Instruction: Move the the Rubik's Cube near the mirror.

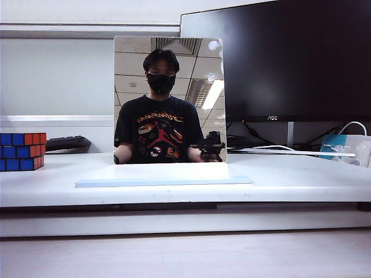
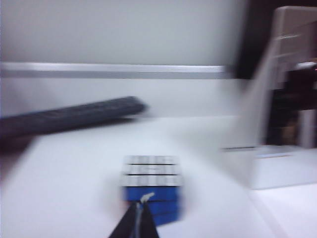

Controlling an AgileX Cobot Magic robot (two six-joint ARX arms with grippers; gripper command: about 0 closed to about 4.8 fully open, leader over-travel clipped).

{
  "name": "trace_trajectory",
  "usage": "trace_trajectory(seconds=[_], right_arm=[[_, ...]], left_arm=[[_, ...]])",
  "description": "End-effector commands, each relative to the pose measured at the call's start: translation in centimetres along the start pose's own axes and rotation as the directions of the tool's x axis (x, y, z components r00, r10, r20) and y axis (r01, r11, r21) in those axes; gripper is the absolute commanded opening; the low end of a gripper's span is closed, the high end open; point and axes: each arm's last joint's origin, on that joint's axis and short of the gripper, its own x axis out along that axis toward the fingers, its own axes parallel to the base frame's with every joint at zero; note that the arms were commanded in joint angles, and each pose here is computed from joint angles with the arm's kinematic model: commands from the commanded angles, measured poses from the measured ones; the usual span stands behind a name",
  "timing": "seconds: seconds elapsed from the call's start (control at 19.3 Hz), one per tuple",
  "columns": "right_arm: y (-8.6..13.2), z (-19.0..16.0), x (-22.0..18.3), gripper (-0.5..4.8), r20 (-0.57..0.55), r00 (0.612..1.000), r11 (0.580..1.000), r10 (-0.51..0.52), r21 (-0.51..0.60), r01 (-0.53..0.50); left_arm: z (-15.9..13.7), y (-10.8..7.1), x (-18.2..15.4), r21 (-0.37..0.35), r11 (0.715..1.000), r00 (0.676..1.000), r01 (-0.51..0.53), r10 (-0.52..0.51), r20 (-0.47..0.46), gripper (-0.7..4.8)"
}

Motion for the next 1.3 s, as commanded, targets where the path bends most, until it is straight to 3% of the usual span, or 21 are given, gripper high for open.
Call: trace_trajectory(seconds=[0.05,0.21,0.31,0.47,0.52,0.62,0.67,0.78,0.93,1.09,1.19,1.3], right_arm=[[0.6,-0.3,-0.1,-0.01,-0.04,0.975,0.976,0.217,0.026,-0.216],[0.6,-0.3,-0.1,-0.01,-0.042,0.973,0.973,0.228,0.027,-0.227],[0.6,-0.3,-0.1,-0.01,-0.042,0.973,0.973,0.228,0.027,-0.227],[0.6,-0.3,-0.1,-0.01,-0.042,0.973,0.973,0.228,0.027,-0.227],[0.6,-0.3,-0.1,-0.01,-0.042,0.973,0.974,0.228,0.027,-0.227],[0.6,-0.3,-0.1,-0.01,-0.042,0.973,0.974,0.227,0.026,-0.226],[0.6,-0.3,-0.1,-0.01,-0.042,0.973,0.974,0.227,0.026,-0.226],[0.6,-0.3,-0.1,-0.01,-0.042,0.973,0.974,0.227,0.026,-0.226],[0.6,-0.3,-0.1,-0.01,-0.042,0.973,0.974,0.227,0.025,-0.226],[0.6,-0.3,-0.1,-0.01,-0.041,0.973,0.974,0.226,0.025,-0.225],[0.6,-0.3,-0.1,-0.01,-0.041,0.973,0.974,0.226,0.026,-0.225],[0.6,-0.3,-0.1,-0.01,-0.041,0.974,0.974,0.224,0.025,-0.224]], left_arm=[[0.1,-0.3,0.0,-0.214,0.973,0.996,0.086,-0.089,-0.003,-0.06],[0.4,-0.4,0.0,-0.349,0.926,0.99,0.142,-0.14,0.03,-0.06],[1.4,-0.7,-0.2,-0.336,0.916,0.976,0.218,-0.196,0.098,-0.06],[4.9,-1.0,-0.7,-0.272,0.928,0.953,0.253,-0.191,0.234,-0.01],[6.3,-1.1,-0.8,-0.238,0.94,0.949,0.244,-0.181,0.257,0.39],[9.2,-1.1,-0.1,-0.161,0.966,0.957,0.201,-0.159,0.241,3.51],[10.3,-1.1,1.0,-0.11,0.977,0.966,0.181,-0.155,0.208,4.79],[10.8,-0.5,4.2,-0.049,0.994,0.99,0.094,-0.088,0.112,4.79],[9.0,0.7,10.0,-0.073,0.997,0.997,-0.014,0.009,-0.074,4.79],[6.2,1.4,14.5,-0.155,0.987,0.955,-0.045,-0.003,-0.296,4.79],[4.3,1.7,16.5,-0.219,0.975,0.917,-0.022,-0.068,-0.393,4.79],[2.8,1.8,17.4,-0.261,0.964,0.884,-0.06,-0.07,-0.462,4.79]])
